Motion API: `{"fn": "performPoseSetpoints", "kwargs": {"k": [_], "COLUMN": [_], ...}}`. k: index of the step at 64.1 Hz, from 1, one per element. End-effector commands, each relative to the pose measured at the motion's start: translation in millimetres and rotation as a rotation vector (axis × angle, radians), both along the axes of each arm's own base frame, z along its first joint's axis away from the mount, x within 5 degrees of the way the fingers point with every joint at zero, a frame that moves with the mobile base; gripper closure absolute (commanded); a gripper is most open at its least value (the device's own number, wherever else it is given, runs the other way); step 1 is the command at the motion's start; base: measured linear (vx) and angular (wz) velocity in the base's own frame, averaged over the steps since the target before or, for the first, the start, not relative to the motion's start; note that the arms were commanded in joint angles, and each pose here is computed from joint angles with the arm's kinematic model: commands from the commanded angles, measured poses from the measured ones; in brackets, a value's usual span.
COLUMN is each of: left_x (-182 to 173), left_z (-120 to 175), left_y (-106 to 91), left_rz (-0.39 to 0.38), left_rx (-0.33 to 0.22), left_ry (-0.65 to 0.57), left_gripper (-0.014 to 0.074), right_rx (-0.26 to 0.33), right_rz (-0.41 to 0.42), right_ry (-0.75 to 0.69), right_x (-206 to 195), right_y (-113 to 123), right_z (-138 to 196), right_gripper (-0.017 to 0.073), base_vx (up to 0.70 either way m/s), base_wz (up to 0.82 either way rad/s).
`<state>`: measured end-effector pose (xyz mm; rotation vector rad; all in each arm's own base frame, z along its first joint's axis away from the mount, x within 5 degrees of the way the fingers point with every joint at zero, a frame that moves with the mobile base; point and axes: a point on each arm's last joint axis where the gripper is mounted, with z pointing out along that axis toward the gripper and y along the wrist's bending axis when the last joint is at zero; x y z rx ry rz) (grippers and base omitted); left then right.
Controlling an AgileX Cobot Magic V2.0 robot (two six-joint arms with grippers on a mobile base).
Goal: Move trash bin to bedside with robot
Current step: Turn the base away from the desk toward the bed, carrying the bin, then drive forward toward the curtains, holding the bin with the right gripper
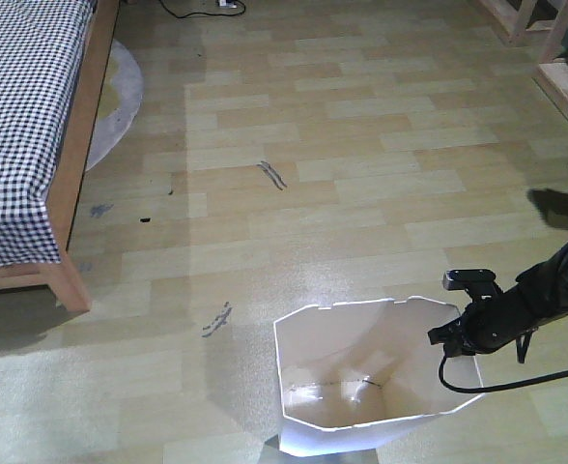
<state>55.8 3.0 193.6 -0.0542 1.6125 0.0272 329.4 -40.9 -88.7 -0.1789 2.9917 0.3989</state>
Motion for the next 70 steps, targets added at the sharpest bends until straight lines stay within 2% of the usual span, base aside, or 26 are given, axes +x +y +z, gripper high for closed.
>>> {"fn": "performPoseSetpoints", "kwargs": {"k": [1,70], "left_x": [-1.4,-1.4], "left_z": [13.9,13.9], "left_y": [-0.3,-0.3], "left_rz": [-0.003,-0.003], "left_rx": [-0.004,-0.004], "left_ry": [-0.099,-0.099], "left_gripper": [0.0600,0.0600], "right_rx": [0.126,0.127], "right_rz": [-0.001,-0.001], "right_ry": [-0.055,-0.055], "right_x": [15.2,15.2], "right_y": [7.2,7.3], "right_z": [31.1,31.1], "right_gripper": [0.0563,0.0563], "base_vx": [0.27,0.28], "base_wz": [-0.07,0.03]}}
